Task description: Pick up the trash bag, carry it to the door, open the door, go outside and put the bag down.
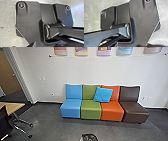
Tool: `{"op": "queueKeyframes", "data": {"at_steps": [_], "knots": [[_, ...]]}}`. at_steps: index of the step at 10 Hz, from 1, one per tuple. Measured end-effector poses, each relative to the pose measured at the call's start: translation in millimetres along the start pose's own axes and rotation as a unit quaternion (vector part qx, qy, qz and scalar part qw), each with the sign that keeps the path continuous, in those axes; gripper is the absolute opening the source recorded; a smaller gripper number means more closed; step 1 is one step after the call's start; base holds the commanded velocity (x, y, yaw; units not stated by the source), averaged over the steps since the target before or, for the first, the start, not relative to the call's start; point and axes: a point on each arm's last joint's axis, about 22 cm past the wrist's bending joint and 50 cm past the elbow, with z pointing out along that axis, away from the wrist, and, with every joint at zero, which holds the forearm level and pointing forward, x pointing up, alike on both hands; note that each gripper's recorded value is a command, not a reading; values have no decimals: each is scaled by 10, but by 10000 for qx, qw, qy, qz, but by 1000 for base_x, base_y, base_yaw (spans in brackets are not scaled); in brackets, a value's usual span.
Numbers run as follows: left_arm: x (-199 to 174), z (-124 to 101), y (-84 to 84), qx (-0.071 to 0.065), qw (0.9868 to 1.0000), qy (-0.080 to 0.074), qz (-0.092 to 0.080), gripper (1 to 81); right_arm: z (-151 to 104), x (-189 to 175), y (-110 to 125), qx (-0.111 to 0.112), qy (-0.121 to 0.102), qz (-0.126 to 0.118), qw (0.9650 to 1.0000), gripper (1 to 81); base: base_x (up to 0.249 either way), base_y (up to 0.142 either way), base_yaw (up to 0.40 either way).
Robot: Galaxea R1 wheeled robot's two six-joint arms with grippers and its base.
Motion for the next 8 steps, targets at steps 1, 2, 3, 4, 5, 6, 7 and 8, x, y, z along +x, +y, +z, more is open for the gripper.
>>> {"op": "queueKeyframes", "data": {"at_steps": [1,2,3,4,5,6,7,8], "knots": [[0,3,12,-7,10000,0,0,811,0,0,0,0,0,0,10000,811,123,0,0],[1,7,24,-15,10000,1,-1,811,0,-1,0,0,-2,0,10000,811,123,0,0],[1,6,22,-14,10000,1,-1,811,0,4,0,0,2,3,10000,811,123,0,0],[0,4,15,-10,10000,0,-1,811,1,0,-1,0,0,2,10000,811,123,0,0],[0,4,15,-10,10000,0,-1,811,4,-2,-11,6,-3,3,10000,811,123,0,0],[0,4,15,-10,10000,0,-1,811,9,-4,-28,16,-4,4,10000,811,123,0,0],[0,5,19,-12,10000,0,-1,811,14,-2,-43,26,0,4,10000,811,123,0,0],[0,5,19,-12,10000,0,-1,811,13,-5,-40,24,-2,5,10000,811,123,0,0]]}}
